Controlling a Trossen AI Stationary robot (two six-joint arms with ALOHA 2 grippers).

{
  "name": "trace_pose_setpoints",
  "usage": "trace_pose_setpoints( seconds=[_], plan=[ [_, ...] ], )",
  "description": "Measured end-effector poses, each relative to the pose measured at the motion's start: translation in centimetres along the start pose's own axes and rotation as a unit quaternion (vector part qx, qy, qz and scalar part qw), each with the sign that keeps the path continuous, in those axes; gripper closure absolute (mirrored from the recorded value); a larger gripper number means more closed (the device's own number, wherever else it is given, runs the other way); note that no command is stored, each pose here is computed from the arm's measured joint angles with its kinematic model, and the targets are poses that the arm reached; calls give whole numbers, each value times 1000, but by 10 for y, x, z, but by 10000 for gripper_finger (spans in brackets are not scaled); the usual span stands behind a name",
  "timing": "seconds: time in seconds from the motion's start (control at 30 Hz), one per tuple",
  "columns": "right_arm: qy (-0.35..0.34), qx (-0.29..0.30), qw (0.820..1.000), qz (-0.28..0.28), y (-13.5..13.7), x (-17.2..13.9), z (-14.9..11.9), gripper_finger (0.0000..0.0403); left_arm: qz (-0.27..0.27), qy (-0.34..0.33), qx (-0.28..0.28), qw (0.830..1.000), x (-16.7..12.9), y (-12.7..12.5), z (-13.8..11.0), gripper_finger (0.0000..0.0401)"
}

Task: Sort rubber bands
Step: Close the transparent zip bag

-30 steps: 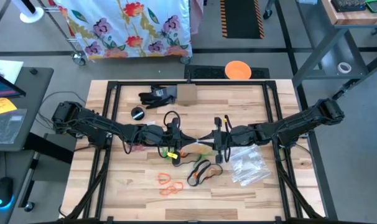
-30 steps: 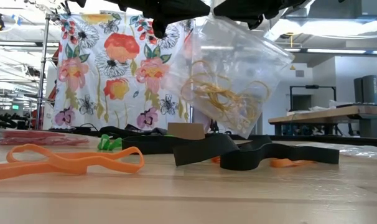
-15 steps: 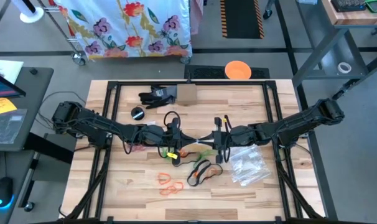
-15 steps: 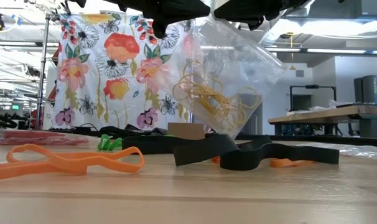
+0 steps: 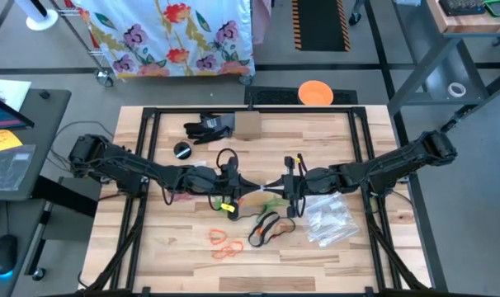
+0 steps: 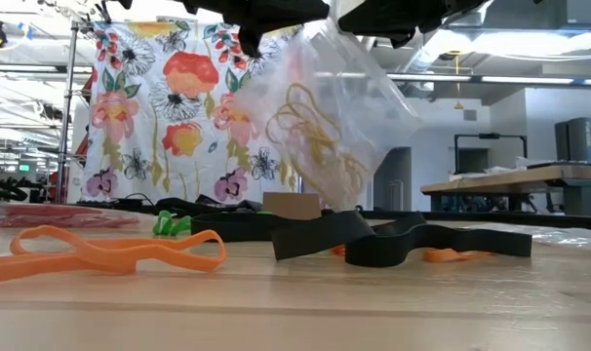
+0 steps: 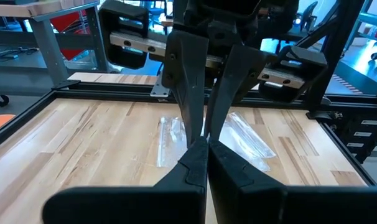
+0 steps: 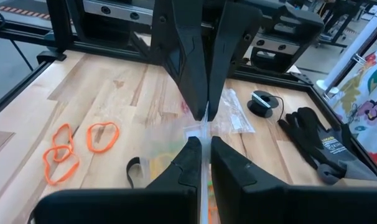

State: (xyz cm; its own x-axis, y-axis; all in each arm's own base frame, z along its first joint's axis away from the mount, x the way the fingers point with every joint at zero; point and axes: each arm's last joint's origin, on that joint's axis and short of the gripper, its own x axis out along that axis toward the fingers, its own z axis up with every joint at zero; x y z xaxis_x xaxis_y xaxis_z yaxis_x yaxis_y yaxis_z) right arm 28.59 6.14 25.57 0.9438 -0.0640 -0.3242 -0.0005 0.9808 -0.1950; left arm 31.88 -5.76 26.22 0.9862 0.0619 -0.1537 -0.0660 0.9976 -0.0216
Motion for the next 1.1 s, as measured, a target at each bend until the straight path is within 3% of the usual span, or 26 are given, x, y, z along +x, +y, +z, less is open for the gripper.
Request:
trace_pose_setpoints(
  seconds=[0.37, 0.6, 0.9, 1.1],
  plan=[
    [31, -8, 999, -9, 0, 1, -7, 386, -21, -32, 14, 999, -19, -14, 18, 401],
    [27, -4, 1000, -11, 0, 0, -6, 386, -8, -33, 33, 999, -28, -24, 21, 401],
    [20, -3, 1000, -11, 0, 0, -4, 386, 5, -3, 53, 999, -25, -19, 14, 401],
    [19, -4, 1000, -11, -1, 0, -4, 386, 2, 16, 126, 992, -15, -17, 4, 388]
  ],
)
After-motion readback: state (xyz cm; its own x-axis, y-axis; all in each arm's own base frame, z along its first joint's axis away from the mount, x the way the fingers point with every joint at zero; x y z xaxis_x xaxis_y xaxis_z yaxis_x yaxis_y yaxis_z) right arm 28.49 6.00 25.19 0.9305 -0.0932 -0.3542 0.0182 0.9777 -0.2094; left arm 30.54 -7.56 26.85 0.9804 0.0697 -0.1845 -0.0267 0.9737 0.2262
